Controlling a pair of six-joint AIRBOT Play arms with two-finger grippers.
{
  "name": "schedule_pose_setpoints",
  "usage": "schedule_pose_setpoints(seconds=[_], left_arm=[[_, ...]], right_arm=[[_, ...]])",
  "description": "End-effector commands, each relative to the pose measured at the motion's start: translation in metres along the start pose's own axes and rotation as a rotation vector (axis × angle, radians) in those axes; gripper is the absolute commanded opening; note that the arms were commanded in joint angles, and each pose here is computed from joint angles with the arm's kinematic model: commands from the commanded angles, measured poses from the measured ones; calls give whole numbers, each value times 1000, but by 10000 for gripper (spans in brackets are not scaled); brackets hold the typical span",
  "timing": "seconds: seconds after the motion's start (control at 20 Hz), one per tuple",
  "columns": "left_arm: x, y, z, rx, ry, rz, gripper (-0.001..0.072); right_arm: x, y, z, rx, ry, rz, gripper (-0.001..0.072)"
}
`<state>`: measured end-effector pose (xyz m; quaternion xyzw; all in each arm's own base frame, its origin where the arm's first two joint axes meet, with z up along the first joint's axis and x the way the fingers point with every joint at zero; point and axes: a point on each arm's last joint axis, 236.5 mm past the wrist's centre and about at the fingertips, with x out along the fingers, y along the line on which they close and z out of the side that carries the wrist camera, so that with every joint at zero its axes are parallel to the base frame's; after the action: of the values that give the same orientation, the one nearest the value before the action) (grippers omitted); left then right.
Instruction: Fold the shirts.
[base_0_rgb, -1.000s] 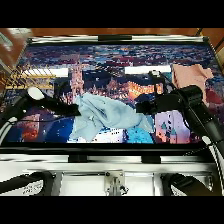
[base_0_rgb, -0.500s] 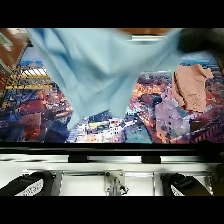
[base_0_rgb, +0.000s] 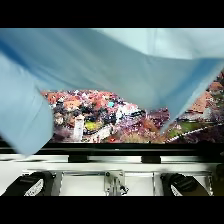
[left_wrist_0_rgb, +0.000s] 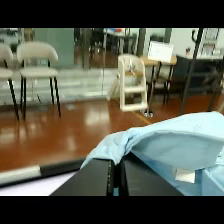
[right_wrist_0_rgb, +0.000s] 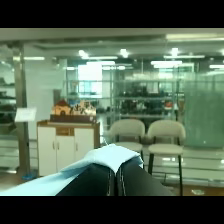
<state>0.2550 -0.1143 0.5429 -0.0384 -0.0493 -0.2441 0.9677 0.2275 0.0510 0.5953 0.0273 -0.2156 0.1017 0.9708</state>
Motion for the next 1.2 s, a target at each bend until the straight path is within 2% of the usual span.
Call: schedule_pose_setpoints(seconds=[0.0,0.25,0.45,0.55,0.65,0.8,0.9,1.1,1.15], left_arm=[[-7,3,-64,-9,263,9,31],[-22,36,-167,-14,719,89,31],[-32,48,-228,-64,941,105,31],[-37,50,-270,-142,1069,112,31],[-39,53,-313,-204,1173,117,31],[-24,63,-367,-259,1200,133,31],[-6,68,-391,-309,1161,150,31],[31,65,-419,-423,1098,120,31],[35,65,-424,-437,1103,117,31]], right_arm=[[8,-2,0,-19,-13,-16,50],[79,15,-56,-87,25,1,50],[142,33,-167,-97,212,20,50],[169,39,-229,-76,298,23,50],[194,42,-286,54,345,19,50],[224,40,-362,326,372,3,50],[229,40,-428,453,471,-30,50],[178,55,-575,532,894,-110,56],[161,59,-597,544,992,-125,122]])
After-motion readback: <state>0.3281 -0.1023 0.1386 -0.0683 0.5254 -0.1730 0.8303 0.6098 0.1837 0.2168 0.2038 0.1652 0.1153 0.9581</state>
